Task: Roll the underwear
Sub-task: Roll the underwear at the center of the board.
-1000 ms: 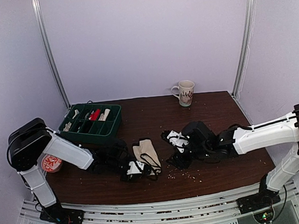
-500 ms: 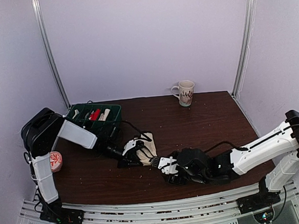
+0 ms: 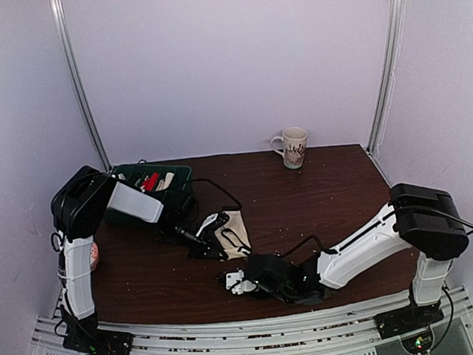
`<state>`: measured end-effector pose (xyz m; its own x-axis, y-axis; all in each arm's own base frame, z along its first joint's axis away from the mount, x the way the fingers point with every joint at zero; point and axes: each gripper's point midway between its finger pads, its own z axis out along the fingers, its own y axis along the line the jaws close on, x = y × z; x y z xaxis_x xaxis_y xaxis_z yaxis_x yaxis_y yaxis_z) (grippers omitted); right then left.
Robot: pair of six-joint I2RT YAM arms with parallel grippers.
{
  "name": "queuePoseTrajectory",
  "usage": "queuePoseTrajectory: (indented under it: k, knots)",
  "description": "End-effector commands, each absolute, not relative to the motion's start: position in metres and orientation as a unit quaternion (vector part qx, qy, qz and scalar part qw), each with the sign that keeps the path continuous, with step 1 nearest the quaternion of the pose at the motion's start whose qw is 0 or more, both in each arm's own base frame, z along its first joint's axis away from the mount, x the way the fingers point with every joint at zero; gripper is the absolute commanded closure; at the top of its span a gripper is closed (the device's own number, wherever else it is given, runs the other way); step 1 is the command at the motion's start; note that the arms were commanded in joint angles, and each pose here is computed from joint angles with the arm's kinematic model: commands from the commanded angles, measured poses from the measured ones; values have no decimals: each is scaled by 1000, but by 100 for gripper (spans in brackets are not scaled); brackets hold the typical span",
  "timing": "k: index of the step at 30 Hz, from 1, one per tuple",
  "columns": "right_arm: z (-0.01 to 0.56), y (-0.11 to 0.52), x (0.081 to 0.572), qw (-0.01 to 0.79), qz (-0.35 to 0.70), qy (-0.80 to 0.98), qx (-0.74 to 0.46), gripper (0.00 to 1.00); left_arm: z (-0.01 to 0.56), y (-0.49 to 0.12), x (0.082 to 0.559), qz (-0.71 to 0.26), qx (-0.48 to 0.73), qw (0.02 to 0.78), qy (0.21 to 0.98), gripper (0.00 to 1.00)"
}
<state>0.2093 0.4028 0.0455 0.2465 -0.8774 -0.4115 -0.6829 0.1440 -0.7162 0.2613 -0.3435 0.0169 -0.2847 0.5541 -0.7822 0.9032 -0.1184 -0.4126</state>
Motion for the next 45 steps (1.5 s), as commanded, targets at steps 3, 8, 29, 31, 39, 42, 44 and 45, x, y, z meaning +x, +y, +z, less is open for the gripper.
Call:
queuePoseTrajectory:
  k: [3, 8, 29, 31, 39, 42, 44, 45]
  knots:
    - [38, 413, 233, 459, -162, 588, -646, 50, -3, -333, 256, -483, 556, 136, 662, 100]
    - [32, 410, 253, 455, -180, 599, -634, 58, -3, -333, 257, -482, 556, 137, 662, 100]
    - [18, 412, 267, 421, -155, 628, -635, 93, 2, -333, 255, -485, 563, 143, 654, 90]
    - [18, 410, 268, 414, -153, 638, -631, 98, 4, -333, 255, -483, 565, 149, 652, 87]
    - [23, 395, 245, 355, -81, 724, -586, 100, 25, -330, 248, -479, 590, 192, 621, 60]
    - [23, 386, 229, 337, -40, 750, -568, 100, 38, -328, 247, -465, 604, 227, 607, 55]
    - [22, 382, 217, 325, -9, 765, -555, 100, 51, -326, 246, -454, 614, 254, 593, 53]
    - [24, 382, 212, 320, 7, 769, -552, 100, 55, -325, 245, -450, 618, 265, 588, 51]
